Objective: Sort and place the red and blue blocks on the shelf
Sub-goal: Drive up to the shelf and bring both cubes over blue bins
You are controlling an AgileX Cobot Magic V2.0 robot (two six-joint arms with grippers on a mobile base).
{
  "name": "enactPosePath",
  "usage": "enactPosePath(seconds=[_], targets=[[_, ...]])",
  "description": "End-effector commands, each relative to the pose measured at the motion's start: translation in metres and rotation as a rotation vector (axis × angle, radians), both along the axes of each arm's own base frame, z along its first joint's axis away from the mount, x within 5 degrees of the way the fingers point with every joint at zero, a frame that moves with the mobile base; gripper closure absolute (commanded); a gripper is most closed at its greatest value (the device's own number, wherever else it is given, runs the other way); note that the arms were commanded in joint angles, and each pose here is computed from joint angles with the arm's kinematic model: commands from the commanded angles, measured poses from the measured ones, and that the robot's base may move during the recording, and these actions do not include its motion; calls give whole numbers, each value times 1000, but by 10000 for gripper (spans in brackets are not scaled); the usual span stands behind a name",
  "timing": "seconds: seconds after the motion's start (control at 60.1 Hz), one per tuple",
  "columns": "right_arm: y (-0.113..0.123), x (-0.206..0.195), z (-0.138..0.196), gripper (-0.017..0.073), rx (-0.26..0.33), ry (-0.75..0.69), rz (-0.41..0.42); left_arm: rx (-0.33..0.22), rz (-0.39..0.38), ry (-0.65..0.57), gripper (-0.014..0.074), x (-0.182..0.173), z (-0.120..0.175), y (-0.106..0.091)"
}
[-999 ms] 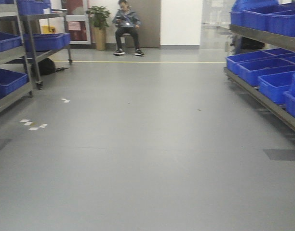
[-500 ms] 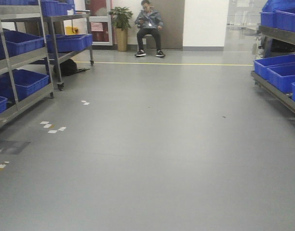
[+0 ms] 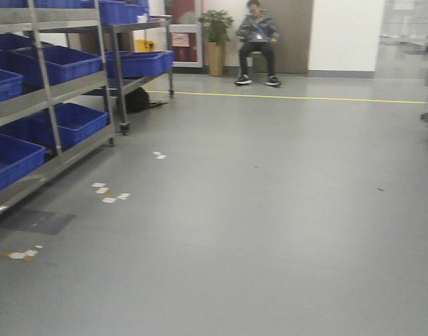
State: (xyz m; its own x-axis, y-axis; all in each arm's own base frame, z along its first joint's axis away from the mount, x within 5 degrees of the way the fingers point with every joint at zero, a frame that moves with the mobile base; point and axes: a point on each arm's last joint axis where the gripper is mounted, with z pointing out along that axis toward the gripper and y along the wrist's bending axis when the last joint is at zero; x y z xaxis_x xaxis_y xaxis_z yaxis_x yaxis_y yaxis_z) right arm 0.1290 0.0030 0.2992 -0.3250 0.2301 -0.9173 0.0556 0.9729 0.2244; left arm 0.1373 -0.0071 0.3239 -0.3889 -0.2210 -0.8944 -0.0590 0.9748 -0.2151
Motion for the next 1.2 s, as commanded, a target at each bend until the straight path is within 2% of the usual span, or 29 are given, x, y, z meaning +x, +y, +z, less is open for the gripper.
enactPosePath(seconds=[0.0,1.182], targets=[[-1,2,18,495,-17,-118,-2,-12,-6,-113,468,3,17,-1],[-1,2,18,495,-17,-118,-2,-12,-6,-113,468,3,17,-1]])
